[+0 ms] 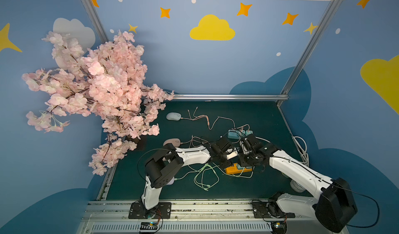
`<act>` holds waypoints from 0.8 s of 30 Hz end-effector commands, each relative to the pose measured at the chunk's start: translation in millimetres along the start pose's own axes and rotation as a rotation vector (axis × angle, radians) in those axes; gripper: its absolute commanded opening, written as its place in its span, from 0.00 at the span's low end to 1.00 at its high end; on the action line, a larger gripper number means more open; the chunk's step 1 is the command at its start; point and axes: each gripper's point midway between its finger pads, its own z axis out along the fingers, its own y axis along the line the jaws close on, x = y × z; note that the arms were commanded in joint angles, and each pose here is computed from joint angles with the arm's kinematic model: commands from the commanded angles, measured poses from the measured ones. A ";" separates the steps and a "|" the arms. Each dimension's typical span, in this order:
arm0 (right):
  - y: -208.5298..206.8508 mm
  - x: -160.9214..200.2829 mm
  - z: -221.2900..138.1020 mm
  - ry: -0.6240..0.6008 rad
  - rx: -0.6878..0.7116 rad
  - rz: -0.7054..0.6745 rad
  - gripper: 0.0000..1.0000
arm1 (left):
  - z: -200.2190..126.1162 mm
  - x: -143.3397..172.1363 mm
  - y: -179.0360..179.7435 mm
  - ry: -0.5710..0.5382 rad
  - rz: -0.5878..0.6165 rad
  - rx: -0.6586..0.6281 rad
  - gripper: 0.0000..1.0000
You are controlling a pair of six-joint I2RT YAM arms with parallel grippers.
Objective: Unplug the wireless mouse
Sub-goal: Remove the plug from the socket.
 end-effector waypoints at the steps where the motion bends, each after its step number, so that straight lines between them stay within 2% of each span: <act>1: 1.4 12.7 9.2 0.041 -0.010 -0.023 0.23 | 11.8 19.2 -11.4 0.071 0.009 0.028 0.62; 3: 0.0 8.5 5.8 0.019 -0.001 -0.025 0.22 | 7.0 15.1 -5.1 0.046 -0.004 -0.008 0.69; 6: -3.9 -0.6 -0.2 -0.015 0.022 -0.033 0.19 | -6.3 6.7 4.8 -0.018 -0.020 -0.067 0.73; 13: -13.9 -31.7 -11.2 -0.105 0.074 -0.036 0.19 | -41.5 -4.6 32.1 -0.136 -0.026 -0.268 0.73; 18: -13.4 -52.1 -17.0 -0.156 0.069 -0.028 0.18 | -41.7 -2.3 38.0 -0.127 -0.030 -0.299 0.73; 24: -9.2 -55.1 -7.2 -0.133 0.050 -0.030 0.15 | -30.0 4.9 45.8 -0.091 -0.061 -0.301 0.75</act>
